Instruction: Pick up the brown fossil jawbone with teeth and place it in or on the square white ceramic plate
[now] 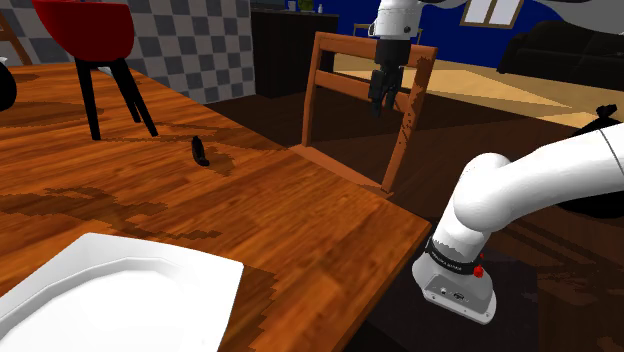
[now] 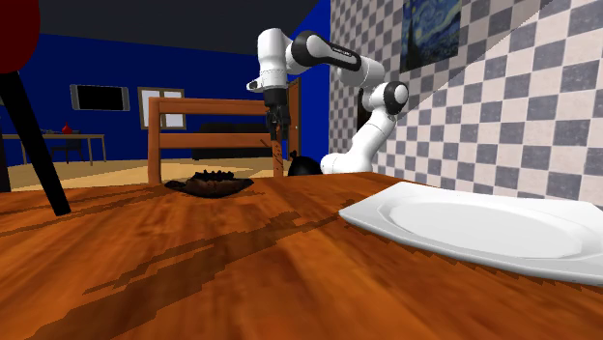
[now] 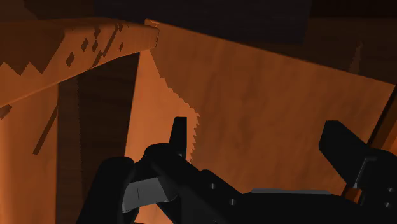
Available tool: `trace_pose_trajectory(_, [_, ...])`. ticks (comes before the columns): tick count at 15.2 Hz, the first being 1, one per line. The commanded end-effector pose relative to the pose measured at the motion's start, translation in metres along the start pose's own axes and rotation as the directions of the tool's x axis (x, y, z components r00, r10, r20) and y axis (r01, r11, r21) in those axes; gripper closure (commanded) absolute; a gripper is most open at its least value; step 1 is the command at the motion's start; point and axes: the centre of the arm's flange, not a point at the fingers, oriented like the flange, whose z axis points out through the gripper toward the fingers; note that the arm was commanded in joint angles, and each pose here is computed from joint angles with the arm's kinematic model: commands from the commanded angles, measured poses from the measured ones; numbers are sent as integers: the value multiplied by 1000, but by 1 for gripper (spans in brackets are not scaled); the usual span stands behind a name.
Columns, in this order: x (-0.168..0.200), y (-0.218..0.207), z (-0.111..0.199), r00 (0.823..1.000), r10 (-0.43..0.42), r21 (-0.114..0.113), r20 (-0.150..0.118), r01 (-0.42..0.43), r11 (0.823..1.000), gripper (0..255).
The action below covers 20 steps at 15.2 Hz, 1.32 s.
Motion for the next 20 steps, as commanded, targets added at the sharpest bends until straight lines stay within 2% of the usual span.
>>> trace_pose_trajectory(1, [0, 0, 0, 1000, 0, 0, 0, 0, 1000, 0])
trace_pose_trajectory(10, [49, -104, 12, 992, 126, 14, -28, -125, 992, 0])
trace_pose_trajectory(20, [119, -211, 23, 963, 263, 33, -56, -262, 965, 0])
